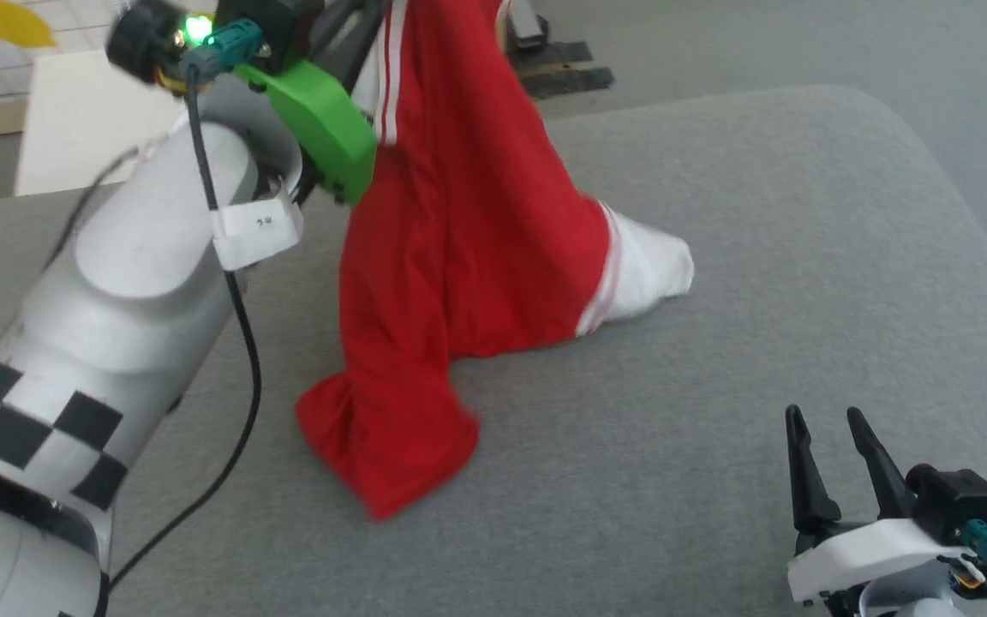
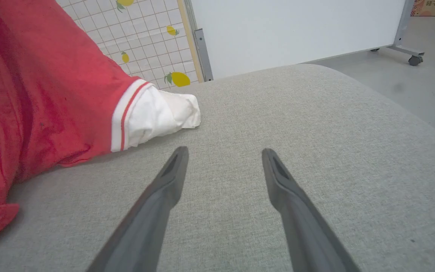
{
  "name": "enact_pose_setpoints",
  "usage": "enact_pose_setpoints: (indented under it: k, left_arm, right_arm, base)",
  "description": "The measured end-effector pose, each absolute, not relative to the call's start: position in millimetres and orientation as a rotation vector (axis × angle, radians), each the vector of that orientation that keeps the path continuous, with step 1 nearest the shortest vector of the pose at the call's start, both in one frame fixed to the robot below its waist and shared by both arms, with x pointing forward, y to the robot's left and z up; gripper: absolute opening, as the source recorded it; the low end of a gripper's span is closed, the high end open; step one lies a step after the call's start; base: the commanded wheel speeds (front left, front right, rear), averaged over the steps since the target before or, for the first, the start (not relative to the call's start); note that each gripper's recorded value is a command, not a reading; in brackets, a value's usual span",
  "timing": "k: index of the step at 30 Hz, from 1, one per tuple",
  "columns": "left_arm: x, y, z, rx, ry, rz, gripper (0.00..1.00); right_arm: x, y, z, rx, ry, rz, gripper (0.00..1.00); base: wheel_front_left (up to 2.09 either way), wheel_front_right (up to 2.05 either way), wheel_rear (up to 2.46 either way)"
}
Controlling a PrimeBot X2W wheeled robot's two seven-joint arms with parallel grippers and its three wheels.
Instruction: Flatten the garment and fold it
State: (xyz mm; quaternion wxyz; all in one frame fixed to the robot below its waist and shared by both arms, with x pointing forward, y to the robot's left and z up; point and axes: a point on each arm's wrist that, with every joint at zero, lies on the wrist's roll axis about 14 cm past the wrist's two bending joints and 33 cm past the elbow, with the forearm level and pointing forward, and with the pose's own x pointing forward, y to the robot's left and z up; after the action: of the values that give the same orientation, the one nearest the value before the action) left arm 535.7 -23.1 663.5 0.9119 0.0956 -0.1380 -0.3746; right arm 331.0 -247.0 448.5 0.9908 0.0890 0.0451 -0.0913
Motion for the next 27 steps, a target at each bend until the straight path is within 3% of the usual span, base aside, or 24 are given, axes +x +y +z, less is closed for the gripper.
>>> enact_pose_setpoints:
  k: [4, 8, 12, 19, 27]
  left_arm:
    - [522, -13, 699, 0.264, -0.419, -0.747, 0.00]
    - [495, -7, 687, 0.322, -0.430, -0.781, 0.00]
    - [456, 10, 596, 0.338, -0.226, -0.842, 0.00]
    - [342, 31, 444, 0.323, 0.212, -0.960, 0.00]
    - [312, 104, 386, 0.471, 0.453, -0.876, 0.00]
  right_arm:
    - [338, -234, 448, 0.185, 0.091, -0.139, 1.00]
    - [346, -222, 449, 0.190, 0.087, -0.100, 1.00]
    - [351, -212, 449, 0.195, 0.089, -0.067, 1.00]
    - [359, -196, 445, 0.197, 0.105, -0.018, 1.00]
    - [363, -186, 442, 0.190, 0.119, 0.013, 1.00]
  base:
    - [0.00, 0.00, 0.00]
    - [0.00, 0.00, 0.00]
    - [0.00, 0.00, 0.00]
    - [0.00, 0.00, 0.00]
    - [0.00, 0.00, 0.00]
